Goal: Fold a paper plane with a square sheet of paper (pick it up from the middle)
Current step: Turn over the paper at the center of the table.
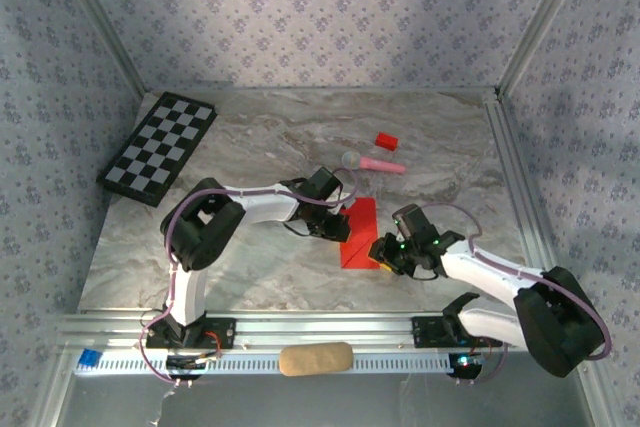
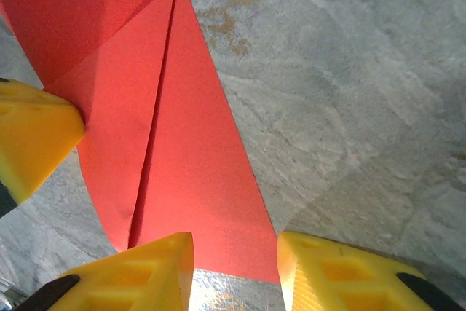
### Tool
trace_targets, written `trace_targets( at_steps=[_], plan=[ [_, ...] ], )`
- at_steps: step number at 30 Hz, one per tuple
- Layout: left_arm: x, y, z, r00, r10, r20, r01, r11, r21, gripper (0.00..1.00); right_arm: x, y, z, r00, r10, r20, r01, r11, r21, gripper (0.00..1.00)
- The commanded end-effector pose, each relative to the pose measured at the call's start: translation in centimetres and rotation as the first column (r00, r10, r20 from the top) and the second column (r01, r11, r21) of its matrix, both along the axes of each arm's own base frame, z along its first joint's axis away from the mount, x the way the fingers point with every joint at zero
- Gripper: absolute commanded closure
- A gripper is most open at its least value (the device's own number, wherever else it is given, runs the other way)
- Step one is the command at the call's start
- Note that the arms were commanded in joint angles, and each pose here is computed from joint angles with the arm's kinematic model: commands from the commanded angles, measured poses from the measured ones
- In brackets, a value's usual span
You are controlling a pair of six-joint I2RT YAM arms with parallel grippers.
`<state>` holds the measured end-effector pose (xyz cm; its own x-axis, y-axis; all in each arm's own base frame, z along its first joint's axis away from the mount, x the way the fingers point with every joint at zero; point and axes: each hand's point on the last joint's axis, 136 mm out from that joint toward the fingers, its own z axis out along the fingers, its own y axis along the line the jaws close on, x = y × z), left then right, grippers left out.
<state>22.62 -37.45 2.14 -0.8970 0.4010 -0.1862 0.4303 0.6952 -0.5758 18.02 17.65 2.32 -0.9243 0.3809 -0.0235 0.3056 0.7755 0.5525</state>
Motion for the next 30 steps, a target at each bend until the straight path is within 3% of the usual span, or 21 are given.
trace_targets(
  at_steps=[1,7,17,30],
  plan=[
    [-0.5,0.6,-0.9,1.0,0.005,-0.005,-0.005,0.999,0.032,0.92,1.5,2.0,1.4,0.997,0.029,0.066,-0.034,0.997,0.068,0.64],
    [-0.4,0.5,-0.9,1.0,0.009,-0.005,-0.009,1.0,0.028,0.92,2.5,2.9,2.5,0.993,0.049,0.108,-0.059,0.994,0.089,0.66],
    [-0.4,0.6,-0.7,1.0,0.01,0.0,-0.01,1.0,0.027,0.93,4.6,3.4,3.8,0.984,0.051,0.169,-0.073,0.99,0.122,0.56],
    [-0.1,0.6,-0.4,1.0,0.018,0.007,-0.018,0.999,0.029,0.93,5.8,2.0,2.2,0.994,0.003,0.112,-0.014,0.995,0.103,0.55]
  ],
)
